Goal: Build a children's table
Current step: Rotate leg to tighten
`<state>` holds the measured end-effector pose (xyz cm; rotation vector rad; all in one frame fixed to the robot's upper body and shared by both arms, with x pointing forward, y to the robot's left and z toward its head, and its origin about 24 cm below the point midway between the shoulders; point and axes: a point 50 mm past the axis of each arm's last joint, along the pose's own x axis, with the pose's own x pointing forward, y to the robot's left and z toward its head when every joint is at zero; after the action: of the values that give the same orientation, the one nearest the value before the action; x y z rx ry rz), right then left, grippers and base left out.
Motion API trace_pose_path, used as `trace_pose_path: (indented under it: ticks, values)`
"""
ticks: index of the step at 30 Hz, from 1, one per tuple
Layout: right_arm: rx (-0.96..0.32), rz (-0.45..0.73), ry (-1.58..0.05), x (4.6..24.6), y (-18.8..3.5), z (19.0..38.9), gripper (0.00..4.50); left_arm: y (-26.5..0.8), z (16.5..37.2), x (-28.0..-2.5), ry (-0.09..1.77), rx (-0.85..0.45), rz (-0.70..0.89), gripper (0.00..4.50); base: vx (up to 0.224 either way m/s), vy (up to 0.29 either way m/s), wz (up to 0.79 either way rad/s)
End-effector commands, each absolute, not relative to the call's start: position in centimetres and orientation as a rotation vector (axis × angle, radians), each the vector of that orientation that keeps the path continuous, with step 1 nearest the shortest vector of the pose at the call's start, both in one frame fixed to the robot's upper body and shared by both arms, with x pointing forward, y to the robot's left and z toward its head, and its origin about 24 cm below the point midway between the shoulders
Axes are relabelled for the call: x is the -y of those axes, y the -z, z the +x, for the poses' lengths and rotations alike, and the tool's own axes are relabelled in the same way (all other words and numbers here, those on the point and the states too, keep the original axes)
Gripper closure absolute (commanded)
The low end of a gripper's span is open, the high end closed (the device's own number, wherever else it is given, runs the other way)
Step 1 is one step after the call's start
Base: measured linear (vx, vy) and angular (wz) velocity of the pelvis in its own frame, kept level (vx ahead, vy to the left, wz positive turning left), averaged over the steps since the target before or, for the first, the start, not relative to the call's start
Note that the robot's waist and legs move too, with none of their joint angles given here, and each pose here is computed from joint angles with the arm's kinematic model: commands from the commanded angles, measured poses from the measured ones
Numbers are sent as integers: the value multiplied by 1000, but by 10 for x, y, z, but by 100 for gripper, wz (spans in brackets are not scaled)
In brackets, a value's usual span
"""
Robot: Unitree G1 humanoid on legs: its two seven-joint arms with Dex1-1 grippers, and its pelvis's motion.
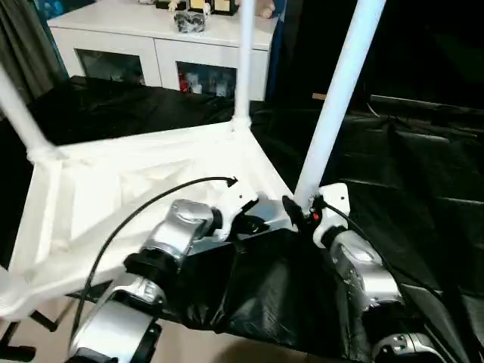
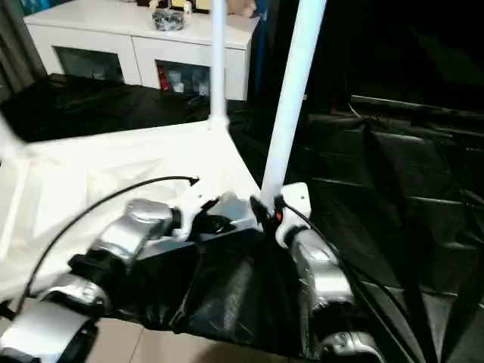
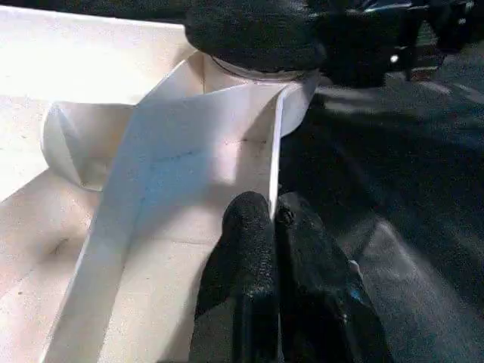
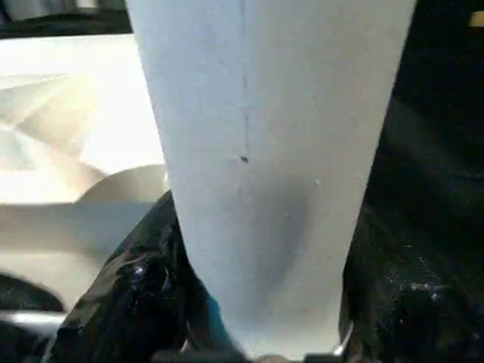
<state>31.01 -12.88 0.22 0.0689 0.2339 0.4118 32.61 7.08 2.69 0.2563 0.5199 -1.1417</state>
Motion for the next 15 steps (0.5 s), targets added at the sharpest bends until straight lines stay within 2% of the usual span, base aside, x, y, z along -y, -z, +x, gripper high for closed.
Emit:
trace_pose_path:
  ticks: [1,3,10,15]
  values:
    - [-330,73,-650,74,16,291,152,-22,313,-33,1229,-507,188,450,0,0,0]
    - [-310,100,-658,81,14,292,138,-23,314,-37,1235,-496,196,450,0,0,0]
    - [-275,40,-779,116,8,287,70,-25,307,-61,1332,-474,207,450,0,0,0]
    - [-306,10,-936,137,1,279,70,-24,303,-78,1382,-492,213,450,0,0,0]
